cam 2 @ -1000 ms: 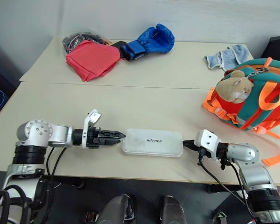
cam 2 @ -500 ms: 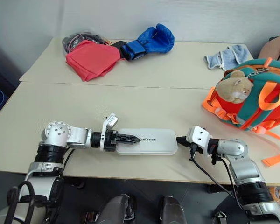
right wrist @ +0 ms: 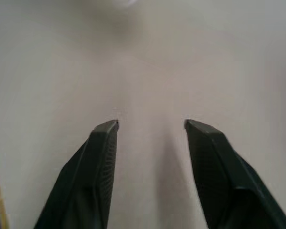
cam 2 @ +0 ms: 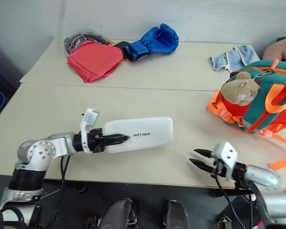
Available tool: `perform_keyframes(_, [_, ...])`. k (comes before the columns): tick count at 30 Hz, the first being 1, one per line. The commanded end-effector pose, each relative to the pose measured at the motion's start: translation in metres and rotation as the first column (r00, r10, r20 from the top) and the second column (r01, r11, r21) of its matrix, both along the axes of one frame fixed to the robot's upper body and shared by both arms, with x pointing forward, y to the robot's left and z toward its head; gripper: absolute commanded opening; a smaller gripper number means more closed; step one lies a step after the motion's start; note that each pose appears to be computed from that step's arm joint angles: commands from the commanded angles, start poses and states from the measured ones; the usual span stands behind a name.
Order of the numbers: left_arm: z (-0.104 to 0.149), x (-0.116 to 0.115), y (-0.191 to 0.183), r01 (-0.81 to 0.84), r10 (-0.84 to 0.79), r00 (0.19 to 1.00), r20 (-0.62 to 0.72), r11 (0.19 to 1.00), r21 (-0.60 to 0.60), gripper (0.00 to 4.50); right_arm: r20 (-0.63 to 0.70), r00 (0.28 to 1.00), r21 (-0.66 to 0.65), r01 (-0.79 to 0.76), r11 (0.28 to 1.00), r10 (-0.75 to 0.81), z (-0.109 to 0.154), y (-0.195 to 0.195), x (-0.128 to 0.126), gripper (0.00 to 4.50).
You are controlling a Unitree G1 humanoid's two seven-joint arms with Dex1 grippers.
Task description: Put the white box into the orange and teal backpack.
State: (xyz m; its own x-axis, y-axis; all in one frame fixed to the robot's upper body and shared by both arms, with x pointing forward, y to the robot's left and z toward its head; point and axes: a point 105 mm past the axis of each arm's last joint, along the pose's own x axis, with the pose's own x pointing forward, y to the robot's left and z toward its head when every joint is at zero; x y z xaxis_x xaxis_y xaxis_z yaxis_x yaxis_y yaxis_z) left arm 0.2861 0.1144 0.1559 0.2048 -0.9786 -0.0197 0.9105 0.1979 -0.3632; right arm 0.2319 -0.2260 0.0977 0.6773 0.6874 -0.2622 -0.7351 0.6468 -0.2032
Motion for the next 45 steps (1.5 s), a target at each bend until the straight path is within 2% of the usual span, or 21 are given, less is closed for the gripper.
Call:
perform_keyframes(1, [0.020, -0.005, 0.013, -0.030, -0.011, 0.891, 0.454, 0.996, 0.084, 1.21, 0.116, 0.957, 0.055, 0.262, 0.964, -0.267, 0.023, -0.042, -0.021, 3.56])
perform_keyframes(3, [0.028, -0.007, 0.016, -0.050, 0.035, 0.876, 0.481, 0.999, 0.017, 1.21, 0.127, 0.905, 0.101, 0.396, 0.913, -0.406, 0.029, -0.066, -0.030, 4.28])
perform_keyframes(4, [0.031, -0.008, 0.016, -0.046, 0.045, 0.877, 0.478, 0.999, -0.009, 1.21, 0.138, 0.881, 0.102, 0.442, 0.891, -0.453, 0.031, -0.077, -0.033, 4.48])
perform_keyframes(7, [0.033, -0.012, 0.011, -0.010, 0.009, 0.864, 0.504, 1.000, -0.002, 1.21, 0.181, 0.801, 0.107, 0.560, 0.821, -0.570, 0.041, -0.109, -0.041, 4.48])
perform_keyframes(9, [0.032, -0.013, 0.006, 0.018, -0.019, 0.861, 0.508, 1.000, 0.006, 1.21, 0.198, 0.779, 0.114, 0.585, 0.803, -0.595, 0.048, -0.120, -0.039, 4.48])
perform_keyframes(14, [0.027, -0.013, -0.001, 0.063, -0.066, 0.865, 0.497, 0.998, 0.024, 1.21, 0.226, 0.811, 0.104, 0.531, 0.841, -0.540, 0.057, -0.126, -0.011, 4.48])
perform_keyframes(18, [0.025, -0.017, -0.005, 0.117, -0.126, 0.878, 0.462, 0.992, 0.050, 1.21, 0.235, 0.848, 0.162, 0.448, 0.880, -0.475, 0.071, -0.120, 0.029, 4.48])
perform_keyframes(21, [0.028, -0.015, -0.005, 0.102, -0.110, 0.876, 0.470, 0.994, 0.042, 1.21, 0.241, 0.888, 0.145, 0.367, 0.919, -0.392, 0.078, -0.101, 0.056, 4.48])
perform_keyframes(25, [0.028, -0.013, -0.001, 0.045, -0.051, 0.887, 0.458, 0.999, 0.023, 1.21, 0.276, 0.887, 0.181, 0.331, 0.926, -0.370, 0.092, -0.086, 0.091, 4.48])
perform_keyframes(29, [0.024, -0.016, 0.006, 0.002, -0.012, 0.897, 0.441, 1.000, 0.024, 1.21, 0.276, 0.900, 0.189, 0.292, 0.938, -0.336, 0.094, -0.076, 0.099, 4.48])
perform_keyframes(32, [0.026, -0.015, 0.012, -0.057, 0.059, 0.907, 0.418, 0.998, -0.016, 1.21, 0.296, 0.898, 0.256, 0.253, 0.933, -0.325, 0.100, -0.064, 0.101, 3.94])
perform_keyframes(36, [0.032, 0.000, 0.032, -0.210, 0.240, 0.902, 0.360, 0.970, -0.120, 1.21, 0.338, 0.916, 0.275, 0.121, 0.954, -0.214, 0.106, -0.022, 0.104, 2.60])
perform_keyframes(40, [0.031, 0.018, 0.057, -0.348, 0.390, 0.886, 0.249, 0.916, -0.198, 1.21, 0.337, 0.937, 0.344, -0.035, 0.938, -0.088, 0.118, 0.026, 0.100, 1.38])
perform_keyframes(45, [0.027, 0.031, 0.077, -0.439, 0.483, 0.854, 0.192, 0.868, -0.233, 1.21, 0.283, 0.924, 0.364, -0.351, 0.862, 0.257, 0.125, 0.106, 0.060, 0.08])
